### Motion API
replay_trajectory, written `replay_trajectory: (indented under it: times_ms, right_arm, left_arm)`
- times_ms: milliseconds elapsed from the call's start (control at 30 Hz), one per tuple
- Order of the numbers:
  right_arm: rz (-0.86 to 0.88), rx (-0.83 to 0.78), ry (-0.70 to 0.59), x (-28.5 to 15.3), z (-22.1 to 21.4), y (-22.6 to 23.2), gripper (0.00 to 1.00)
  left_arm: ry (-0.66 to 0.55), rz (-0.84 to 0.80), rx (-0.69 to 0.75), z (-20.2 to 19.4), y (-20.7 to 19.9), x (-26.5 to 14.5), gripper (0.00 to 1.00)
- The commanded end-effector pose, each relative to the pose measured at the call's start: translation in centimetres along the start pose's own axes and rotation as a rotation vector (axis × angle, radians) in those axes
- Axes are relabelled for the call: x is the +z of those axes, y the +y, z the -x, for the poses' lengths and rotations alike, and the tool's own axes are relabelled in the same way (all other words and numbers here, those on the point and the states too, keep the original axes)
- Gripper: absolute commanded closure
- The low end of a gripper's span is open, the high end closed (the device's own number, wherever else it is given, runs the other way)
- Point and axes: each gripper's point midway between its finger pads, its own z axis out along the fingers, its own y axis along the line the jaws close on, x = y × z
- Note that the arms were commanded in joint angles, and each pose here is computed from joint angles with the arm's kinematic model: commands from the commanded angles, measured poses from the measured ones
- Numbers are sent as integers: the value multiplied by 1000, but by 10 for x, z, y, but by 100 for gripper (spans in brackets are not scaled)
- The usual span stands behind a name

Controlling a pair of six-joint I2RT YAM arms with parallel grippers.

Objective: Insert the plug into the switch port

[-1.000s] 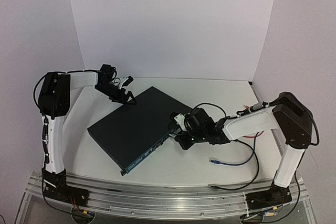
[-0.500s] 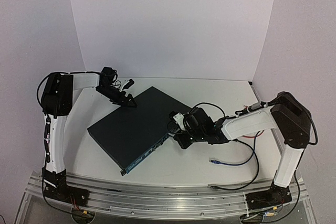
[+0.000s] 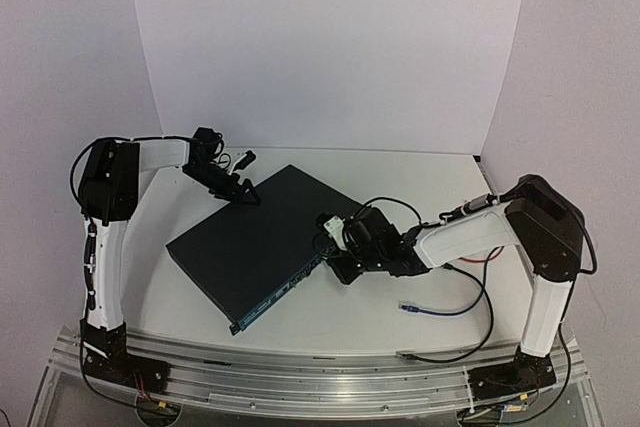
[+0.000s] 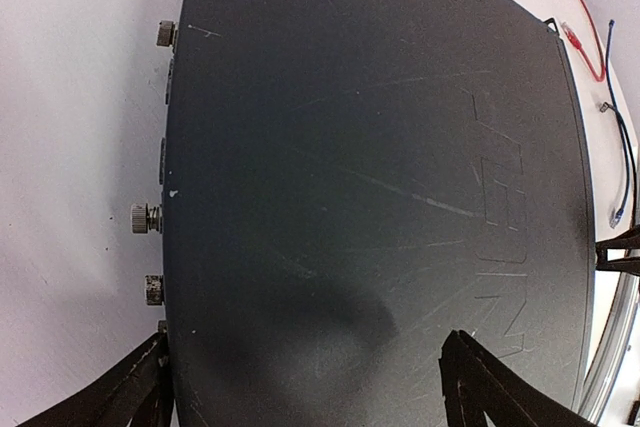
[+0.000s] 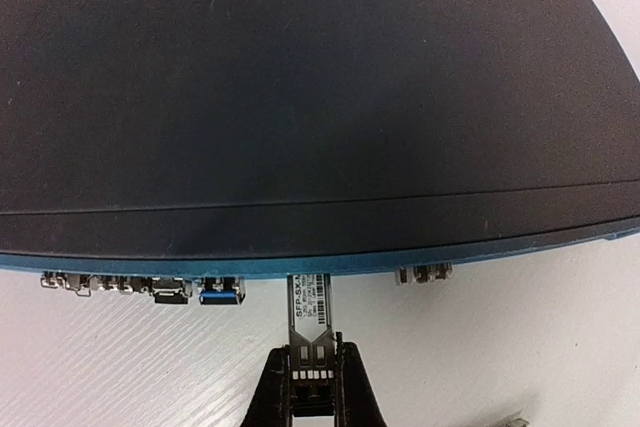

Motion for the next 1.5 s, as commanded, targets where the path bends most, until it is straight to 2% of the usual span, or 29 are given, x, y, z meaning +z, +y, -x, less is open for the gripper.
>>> replay_trajectory:
  times_ms: [0, 567, 767, 1000, 1233, 1333, 1467]
  right_arm:
    - [-16, -60, -56, 7, 21, 3, 100]
    - [-29, -80, -96, 27, 40, 4, 100]
    - [-42, -54, -96, 17, 35, 0, 80]
    - [-35, -33, -89, -3, 24, -1, 69]
    - [-29, -23, -49, -22, 5, -3, 68]
    - [-49, -30, -22, -22, -1, -7, 74]
    - [-53, -28, -7, -17, -3, -7, 75]
  left_arm:
    - [97, -177, -60, -25, -41, 15, 10]
    - [111, -244, -50, -30, -54, 18, 14]
    - [106, -235, -41, -29, -55, 16, 14]
    - [95, -231, -32, -27, -55, 15, 14]
    - [98, -226, -33, -27, -53, 15, 14]
    - [99, -223, -34, -27, -53, 15, 15]
    - [98, -224, -33, -26, -53, 15, 15]
